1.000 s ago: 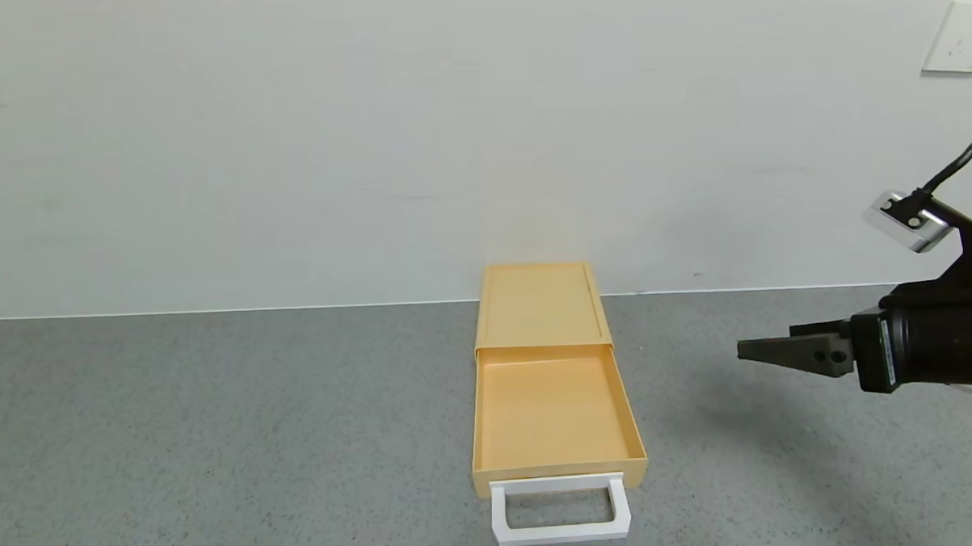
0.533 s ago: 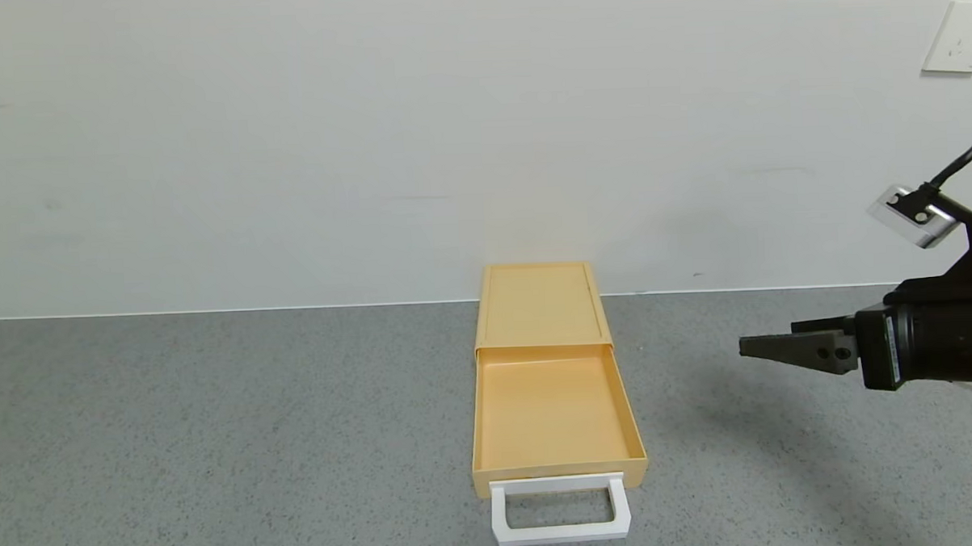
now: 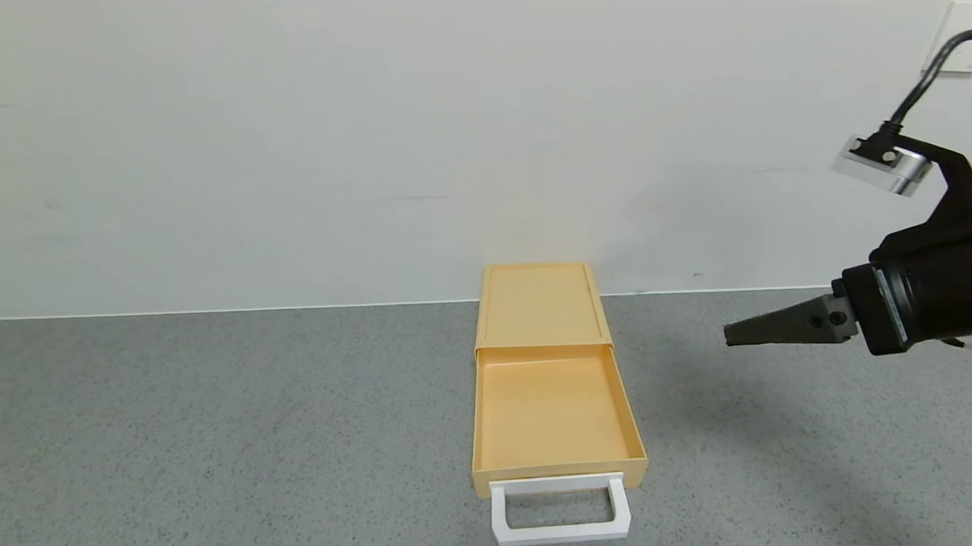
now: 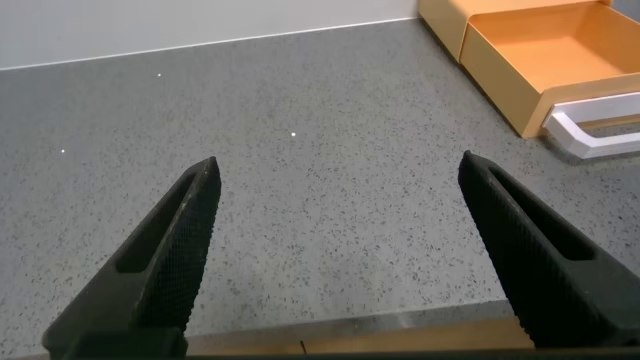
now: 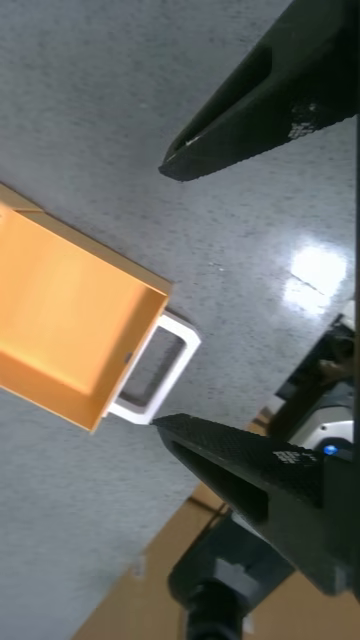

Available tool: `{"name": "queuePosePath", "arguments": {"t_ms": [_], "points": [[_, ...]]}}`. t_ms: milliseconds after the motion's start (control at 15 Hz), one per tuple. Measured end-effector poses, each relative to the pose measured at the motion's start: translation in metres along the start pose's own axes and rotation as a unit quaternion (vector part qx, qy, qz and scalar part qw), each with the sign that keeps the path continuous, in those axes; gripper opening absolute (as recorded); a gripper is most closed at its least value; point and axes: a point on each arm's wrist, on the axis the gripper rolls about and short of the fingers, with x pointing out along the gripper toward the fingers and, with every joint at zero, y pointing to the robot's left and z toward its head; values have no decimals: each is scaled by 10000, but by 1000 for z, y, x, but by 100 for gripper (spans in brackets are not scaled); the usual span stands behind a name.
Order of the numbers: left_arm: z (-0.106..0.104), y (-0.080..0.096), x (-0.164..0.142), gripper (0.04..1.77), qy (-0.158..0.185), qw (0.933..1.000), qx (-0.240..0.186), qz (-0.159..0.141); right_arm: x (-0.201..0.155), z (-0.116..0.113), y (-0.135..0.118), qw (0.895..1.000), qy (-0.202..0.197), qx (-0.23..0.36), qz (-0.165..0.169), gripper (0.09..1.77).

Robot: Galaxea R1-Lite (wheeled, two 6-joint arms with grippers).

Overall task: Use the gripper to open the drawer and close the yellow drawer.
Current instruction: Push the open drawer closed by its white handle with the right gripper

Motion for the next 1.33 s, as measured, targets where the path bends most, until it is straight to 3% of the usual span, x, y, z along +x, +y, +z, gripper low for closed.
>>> {"name": "queuePosePath", "arguments": {"t_ms": [200, 533, 933, 1333], "points": [[0, 0, 0, 172, 4, 10000, -2, 2, 27, 10, 28, 9959, 858, -168, -213, 171], [0, 0, 0, 172, 2, 10000, -2, 0, 99, -1, 76, 9839, 1731, -345, -268, 171], [0, 0, 0, 172, 4, 10000, -2, 0, 162, -14, 126, 9711, 2380, 7, -148, 171], [0, 0, 0, 172, 2, 10000, 0, 2, 215, -36, 166, 9629, 2598, 253, -679, 171]]}}
